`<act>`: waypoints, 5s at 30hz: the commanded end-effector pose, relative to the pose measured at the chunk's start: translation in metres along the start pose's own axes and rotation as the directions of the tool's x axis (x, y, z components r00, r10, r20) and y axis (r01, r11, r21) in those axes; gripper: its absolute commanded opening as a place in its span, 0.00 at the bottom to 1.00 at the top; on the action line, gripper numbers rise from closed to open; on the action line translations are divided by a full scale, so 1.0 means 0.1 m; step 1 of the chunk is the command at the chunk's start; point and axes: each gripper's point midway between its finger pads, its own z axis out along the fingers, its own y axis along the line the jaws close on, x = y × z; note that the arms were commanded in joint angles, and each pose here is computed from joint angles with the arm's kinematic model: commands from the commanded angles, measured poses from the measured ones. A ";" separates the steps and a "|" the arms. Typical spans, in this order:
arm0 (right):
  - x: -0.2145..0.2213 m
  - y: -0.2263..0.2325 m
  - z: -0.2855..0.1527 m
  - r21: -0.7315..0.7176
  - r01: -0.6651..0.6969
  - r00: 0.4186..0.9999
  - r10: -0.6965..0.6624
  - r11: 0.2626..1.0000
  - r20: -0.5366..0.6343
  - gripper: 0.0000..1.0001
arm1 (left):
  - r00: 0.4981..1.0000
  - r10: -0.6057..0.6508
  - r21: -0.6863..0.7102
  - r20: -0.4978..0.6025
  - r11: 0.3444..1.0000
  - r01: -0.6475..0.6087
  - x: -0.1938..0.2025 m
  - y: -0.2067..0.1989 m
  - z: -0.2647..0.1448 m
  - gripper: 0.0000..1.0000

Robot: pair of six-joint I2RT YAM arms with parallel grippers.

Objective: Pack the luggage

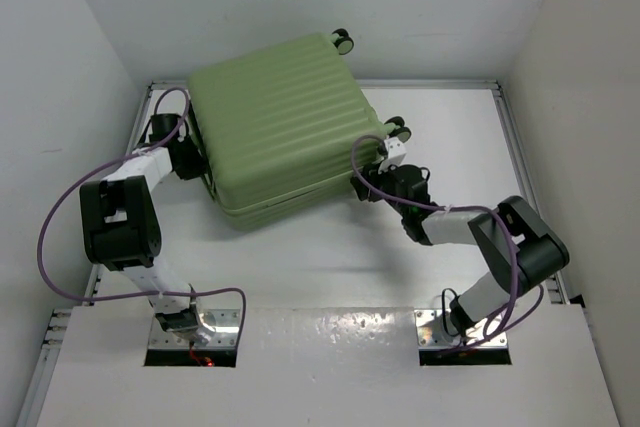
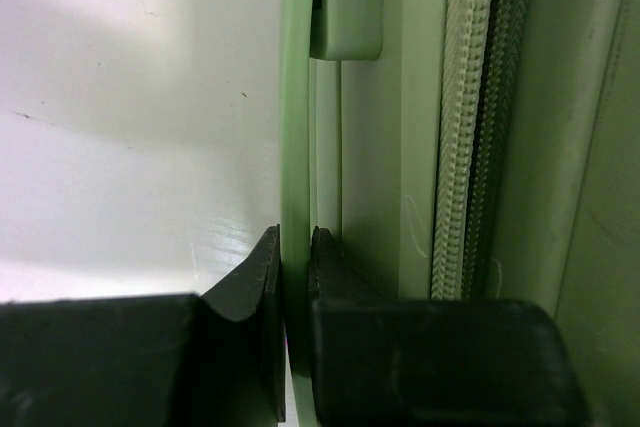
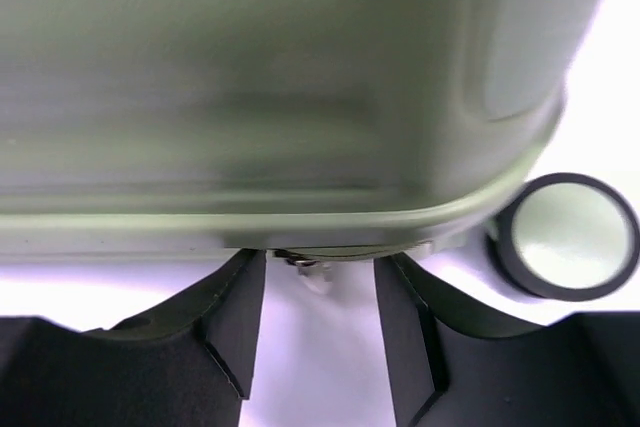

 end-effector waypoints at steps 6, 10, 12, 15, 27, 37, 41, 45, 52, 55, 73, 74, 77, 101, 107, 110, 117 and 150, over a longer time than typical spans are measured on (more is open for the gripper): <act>-0.43 -0.04 -0.11 -0.010 0.025 0.988 -0.023 1.000 0.155 0.41 | 0.969 -0.004 -0.044 -0.247 0.999 -0.007 0.82 0.11 0.14 0.00; -0.52 0.10 -0.08 -0.088 0.058 0.982 -0.041 0.994 0.183 0.26 | 0.969 0.005 -0.047 -0.246 0.999 -0.017 0.83 0.10 0.14 0.00; -0.57 0.19 -0.06 -0.143 0.082 0.979 -0.052 0.986 0.199 0.19 | 0.971 0.007 -0.044 -0.238 0.999 -0.017 0.79 0.08 0.14 0.00; -0.62 0.24 -0.03 -0.165 0.110 0.973 -0.073 0.980 0.218 0.04 | 0.970 0.024 -0.037 -0.241 0.999 -0.034 0.81 0.06 0.14 0.00; -0.11 -0.69 -0.11 0.142 -0.002 1.000 -0.001 0.990 0.022 0.00 | 0.971 -0.010 -0.086 -0.237 0.996 -0.011 0.75 0.32 0.10 0.00; -0.31 -1.60 -0.14 0.330 -0.287 0.958 0.266 0.899 0.106 0.00 | 0.989 0.051 -0.157 -0.138 0.985 -0.073 -0.30 0.65 0.49 0.00; -0.58 -2.04 0.06 0.337 -0.398 0.917 0.364 0.853 0.160 0.00 | 0.984 0.127 -0.066 -0.122 0.989 -0.135 -0.66 0.44 0.81 0.00; -0.75 -2.33 0.30 0.302 -0.451 0.892 0.414 0.840 0.182 0.00 | 0.974 0.174 -0.025 -0.143 0.983 -0.180 -0.70 0.30 0.94 0.00; -0.76 -2.78 0.94 0.209 -0.533 0.845 0.505 0.820 0.176 0.00 | 0.953 0.279 -0.041 -0.116 0.958 -0.285 -0.88 0.33 1.11 0.00; -0.83 -3.00 1.22 0.180 -0.556 0.828 0.524 0.811 0.199 0.00 | 0.942 0.315 -0.053 -0.119 0.945 -0.323 -0.89 0.33 1.16 0.00; -0.71 -2.52 2.69 0.040 -0.656 0.743 0.636 0.754 0.209 0.45 | 0.906 0.414 0.178 -0.087 0.902 -0.394 -0.58 -0.84 1.05 0.77; -1.03 -2.43 2.57 0.008 -0.649 0.743 0.630 0.761 0.225 0.45 | 0.913 0.403 0.179 -0.067 0.905 -0.386 -0.63 -0.88 1.02 0.89; -0.72 -2.30 2.27 -0.004 -0.718 0.695 0.717 0.696 0.062 0.39 | 0.923 0.384 0.209 -0.039 0.906 -0.368 -0.67 -0.97 0.95 1.00; -0.05 0.41 -0.49 -0.200 -0.838 0.457 0.452 0.507 -0.766 0.15 | 0.990 0.115 0.797 0.079 0.589 -0.132 -0.83 -2.42 -0.11 0.88; -0.22 0.12 -1.04 -0.315 -0.503 0.789 0.279 0.805 -0.547 0.28 | 0.918 -0.031 0.733 0.395 0.613 -0.294 -2.14 -2.72 -0.15 0.95; -0.37 -0.09 -1.17 -0.289 -0.359 0.877 0.214 0.887 -0.431 0.28 | 0.816 -0.067 0.624 0.574 0.681 -0.383 -2.78 -2.50 -0.46 0.99; -0.39 0.09 -1.00 -0.370 -0.002 0.948 -0.116 0.929 -0.296 0.30 | 0.636 -0.026 0.343 0.771 0.859 -0.380 -3.14 -1.68 -1.49 0.99; -2.52 -1.29 -0.70 0.216 -0.189 0.962 0.136 0.958 0.238 0.45 | 0.978 0.119 0.390 0.173 0.903 -0.179 -1.70 -1.16 0.64 0.99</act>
